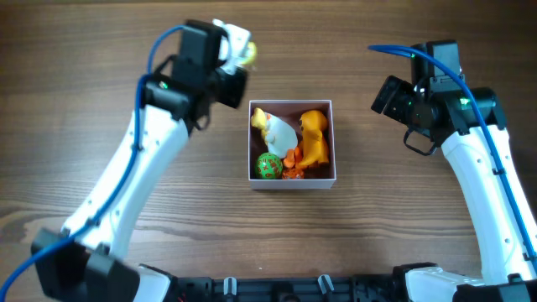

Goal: Pack container
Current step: 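Lift the rattle and carry it over the box with the left gripper, then lower the rattle into the box and open the left gripper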

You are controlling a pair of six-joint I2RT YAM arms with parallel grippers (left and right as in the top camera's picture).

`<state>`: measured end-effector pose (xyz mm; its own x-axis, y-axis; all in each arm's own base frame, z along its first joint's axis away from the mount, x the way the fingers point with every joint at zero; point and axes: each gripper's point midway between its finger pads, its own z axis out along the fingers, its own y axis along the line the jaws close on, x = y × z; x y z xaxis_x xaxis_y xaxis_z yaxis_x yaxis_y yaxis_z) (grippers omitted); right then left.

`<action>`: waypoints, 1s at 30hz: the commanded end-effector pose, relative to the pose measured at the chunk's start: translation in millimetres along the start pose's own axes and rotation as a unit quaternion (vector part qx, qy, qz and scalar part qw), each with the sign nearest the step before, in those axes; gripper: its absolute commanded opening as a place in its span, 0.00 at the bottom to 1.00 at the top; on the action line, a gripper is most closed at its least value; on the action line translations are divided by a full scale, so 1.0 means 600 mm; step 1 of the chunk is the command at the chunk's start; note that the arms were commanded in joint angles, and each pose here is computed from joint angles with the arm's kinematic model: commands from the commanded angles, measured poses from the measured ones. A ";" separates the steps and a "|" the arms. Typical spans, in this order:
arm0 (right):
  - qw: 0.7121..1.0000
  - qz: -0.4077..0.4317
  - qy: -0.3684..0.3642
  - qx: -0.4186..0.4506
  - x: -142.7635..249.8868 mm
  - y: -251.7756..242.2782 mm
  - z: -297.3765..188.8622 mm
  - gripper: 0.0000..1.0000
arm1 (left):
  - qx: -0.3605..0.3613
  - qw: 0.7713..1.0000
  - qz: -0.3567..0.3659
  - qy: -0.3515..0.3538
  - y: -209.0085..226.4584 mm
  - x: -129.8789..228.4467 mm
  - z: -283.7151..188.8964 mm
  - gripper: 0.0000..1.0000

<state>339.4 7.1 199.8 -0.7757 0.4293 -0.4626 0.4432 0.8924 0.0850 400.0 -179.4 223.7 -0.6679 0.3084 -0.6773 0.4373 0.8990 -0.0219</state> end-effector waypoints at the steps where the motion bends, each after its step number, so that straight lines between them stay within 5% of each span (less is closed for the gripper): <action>1: 1.000 -0.002 -0.005 0.008 -0.004 -0.004 0.001 1.00 | 0.047 0.998 -0.041 -0.018 -0.094 -0.015 -0.037 0.04; 11: 1.000 -0.002 -0.005 0.008 -0.004 -0.004 0.001 1.00 | 0.074 0.978 -0.182 0.075 -0.195 0.053 -0.009 0.04; 20: 1.000 -0.002 -0.005 0.008 -0.004 -0.004 0.001 1.00 | 0.066 0.975 -0.148 0.150 -0.249 0.123 0.084 0.04; 30: 1.000 -0.002 -0.005 0.008 -0.004 -0.004 0.001 1.00 | 0.060 0.974 -0.147 0.163 -0.248 0.136 0.095 0.04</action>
<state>339.4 7.1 199.8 -0.7757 0.4293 -0.4626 0.4432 0.8924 0.0850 314.1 -302.4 126.6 -0.9207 0.1542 -0.3585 0.2595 0.9281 -0.2671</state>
